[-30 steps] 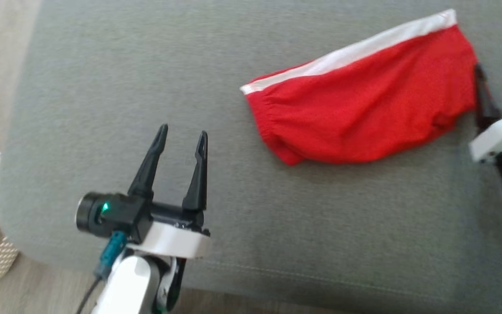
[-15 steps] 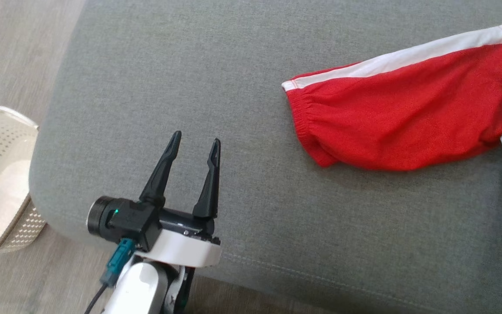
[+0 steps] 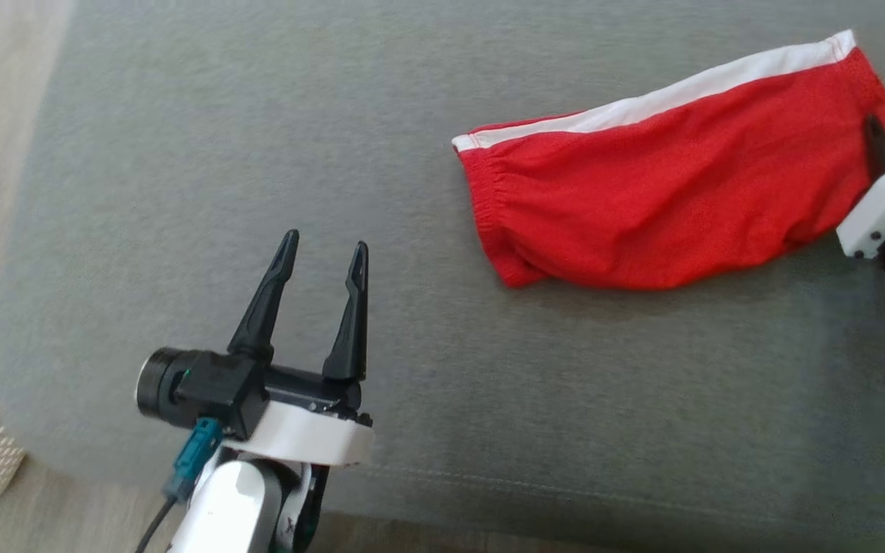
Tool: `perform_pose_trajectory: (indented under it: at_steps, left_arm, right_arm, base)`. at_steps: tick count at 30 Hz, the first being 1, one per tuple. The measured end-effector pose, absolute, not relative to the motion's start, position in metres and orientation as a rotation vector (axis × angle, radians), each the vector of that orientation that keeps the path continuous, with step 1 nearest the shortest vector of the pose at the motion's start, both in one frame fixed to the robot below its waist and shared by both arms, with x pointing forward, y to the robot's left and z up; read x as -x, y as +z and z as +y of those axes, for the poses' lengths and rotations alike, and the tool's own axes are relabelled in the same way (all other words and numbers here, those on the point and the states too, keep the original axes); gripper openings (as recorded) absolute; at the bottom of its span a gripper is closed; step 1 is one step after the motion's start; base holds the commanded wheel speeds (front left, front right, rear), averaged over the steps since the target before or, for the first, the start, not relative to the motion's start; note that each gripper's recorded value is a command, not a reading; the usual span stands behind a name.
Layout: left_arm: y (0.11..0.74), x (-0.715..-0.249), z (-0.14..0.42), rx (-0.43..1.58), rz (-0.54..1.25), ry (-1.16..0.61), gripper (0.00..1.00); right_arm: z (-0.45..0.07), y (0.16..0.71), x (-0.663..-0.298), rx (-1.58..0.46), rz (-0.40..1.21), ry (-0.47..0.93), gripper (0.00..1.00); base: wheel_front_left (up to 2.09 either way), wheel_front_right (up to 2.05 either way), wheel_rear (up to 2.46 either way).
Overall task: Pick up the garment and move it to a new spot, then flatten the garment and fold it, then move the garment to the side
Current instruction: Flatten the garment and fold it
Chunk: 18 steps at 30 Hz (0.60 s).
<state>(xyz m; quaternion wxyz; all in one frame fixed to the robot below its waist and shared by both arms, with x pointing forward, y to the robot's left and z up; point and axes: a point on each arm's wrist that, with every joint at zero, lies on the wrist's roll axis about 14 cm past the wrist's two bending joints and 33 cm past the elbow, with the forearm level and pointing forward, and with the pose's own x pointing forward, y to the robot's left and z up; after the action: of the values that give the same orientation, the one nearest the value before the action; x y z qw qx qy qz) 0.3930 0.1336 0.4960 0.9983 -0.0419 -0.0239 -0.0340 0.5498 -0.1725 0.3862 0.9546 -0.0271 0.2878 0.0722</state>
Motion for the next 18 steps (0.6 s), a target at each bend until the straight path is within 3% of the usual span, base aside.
perform_pose_trajectory:
  at_steps: [10,18]
  left_arm:
    - [0.506,-0.401,0.104,0.131,-0.081,-0.169,1.0]
    - [0.508,-0.398,0.107,0.171,-0.082,-0.161,1.0]
  right_arm:
    - [-0.241,0.422,-0.53,0.134,0.507,0.026,0.0]
    - [-0.208,0.466,-0.544,0.316,0.387,0.118,0.0]
  base:
    - [0.0,0.0,0.0]
    - [0.0,0.0,0.0]
